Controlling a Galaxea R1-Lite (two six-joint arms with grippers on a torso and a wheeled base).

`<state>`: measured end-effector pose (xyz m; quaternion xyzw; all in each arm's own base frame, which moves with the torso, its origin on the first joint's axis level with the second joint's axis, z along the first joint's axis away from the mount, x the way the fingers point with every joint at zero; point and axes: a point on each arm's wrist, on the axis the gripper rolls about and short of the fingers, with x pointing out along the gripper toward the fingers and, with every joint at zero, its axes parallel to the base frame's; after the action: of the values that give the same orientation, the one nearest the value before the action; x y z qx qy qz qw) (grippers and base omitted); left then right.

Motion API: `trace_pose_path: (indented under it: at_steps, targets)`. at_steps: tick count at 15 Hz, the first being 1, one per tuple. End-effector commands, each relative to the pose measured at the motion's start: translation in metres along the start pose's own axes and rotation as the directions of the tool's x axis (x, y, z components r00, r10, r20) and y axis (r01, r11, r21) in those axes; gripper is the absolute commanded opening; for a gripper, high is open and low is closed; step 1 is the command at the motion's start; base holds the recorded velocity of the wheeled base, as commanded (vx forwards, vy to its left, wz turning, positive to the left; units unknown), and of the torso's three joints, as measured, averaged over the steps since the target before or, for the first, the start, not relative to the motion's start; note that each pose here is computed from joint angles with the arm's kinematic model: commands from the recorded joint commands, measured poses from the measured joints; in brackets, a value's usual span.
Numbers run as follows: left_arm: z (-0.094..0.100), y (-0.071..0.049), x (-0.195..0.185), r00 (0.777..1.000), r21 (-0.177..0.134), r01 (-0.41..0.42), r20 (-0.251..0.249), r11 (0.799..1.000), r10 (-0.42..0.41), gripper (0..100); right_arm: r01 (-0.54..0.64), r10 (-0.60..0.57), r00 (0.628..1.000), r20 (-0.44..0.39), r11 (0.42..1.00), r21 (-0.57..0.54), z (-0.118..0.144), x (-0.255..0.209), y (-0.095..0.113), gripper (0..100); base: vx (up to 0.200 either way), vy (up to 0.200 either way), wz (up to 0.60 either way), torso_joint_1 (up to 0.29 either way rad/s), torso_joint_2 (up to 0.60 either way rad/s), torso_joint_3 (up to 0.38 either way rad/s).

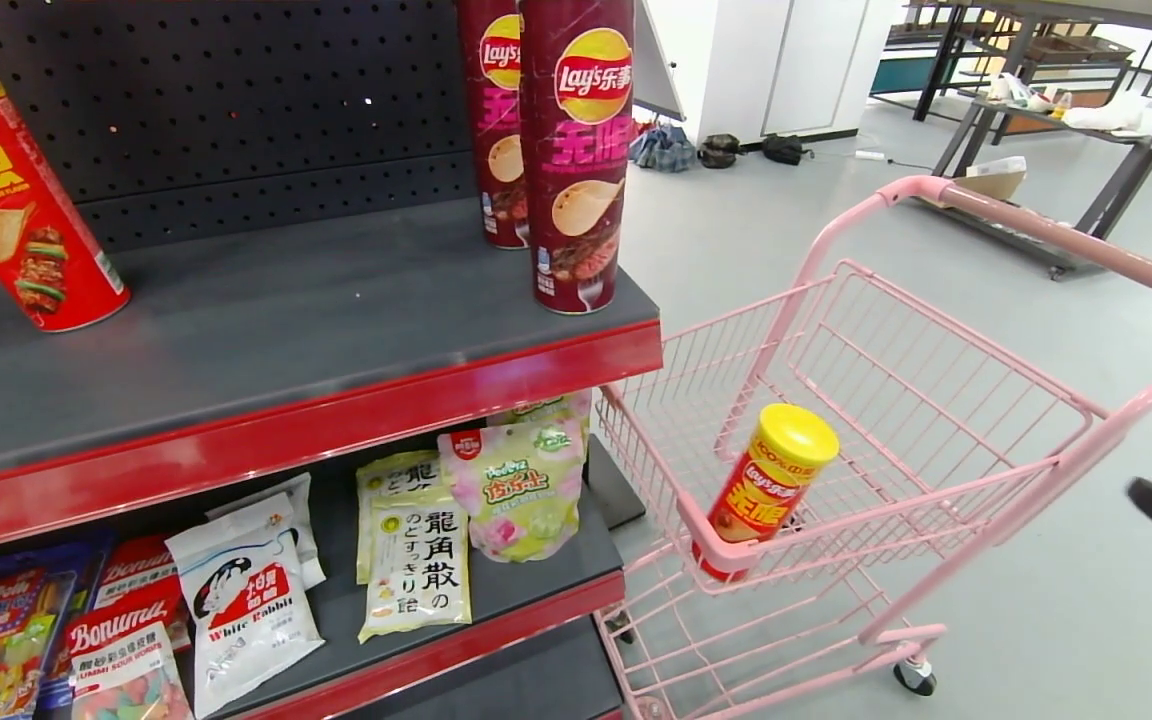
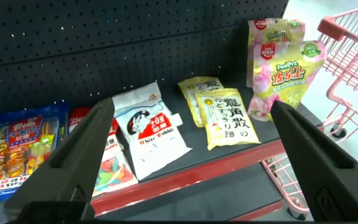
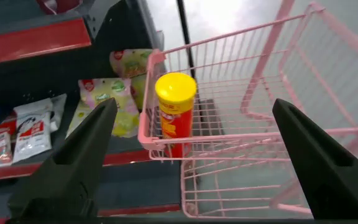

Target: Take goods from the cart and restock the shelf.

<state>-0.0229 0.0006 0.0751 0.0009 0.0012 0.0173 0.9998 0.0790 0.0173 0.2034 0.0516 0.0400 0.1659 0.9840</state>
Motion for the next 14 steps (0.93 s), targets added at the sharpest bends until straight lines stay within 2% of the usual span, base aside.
trace_pose_path:
  at_steps: [1, 5, 14]
  targets:
    - [0.000, 0.000, 0.000, 1.000, 0.000, -0.001, -0.001, 1.000, 0.001, 100, -0.106, 0.122, 0.958, -0.261, 0.992, 0.073, -0.058, 0.086, -0.001, 100, 0.000, 0.000, 0.00, 0.000, 0.00, 0.000]
    - [0.000, 0.000, 0.000, 1.000, 0.000, -0.001, -0.001, 1.000, 0.001, 100, -0.157, 0.189, 0.919, -0.346, 0.981, 0.117, -0.084, 0.120, -0.003, 100, 0.000, 0.000, 0.00, 0.000, 0.00, 0.000]
    - [0.000, 0.000, 0.000, 1.000, 0.000, -0.001, -0.001, 1.000, 0.001, 100, -0.174, 0.212, 0.905, -0.369, 0.975, 0.134, -0.097, 0.159, -0.007, 100, 0.000, 0.000, 0.00, 0.000, 0.00, 0.000]
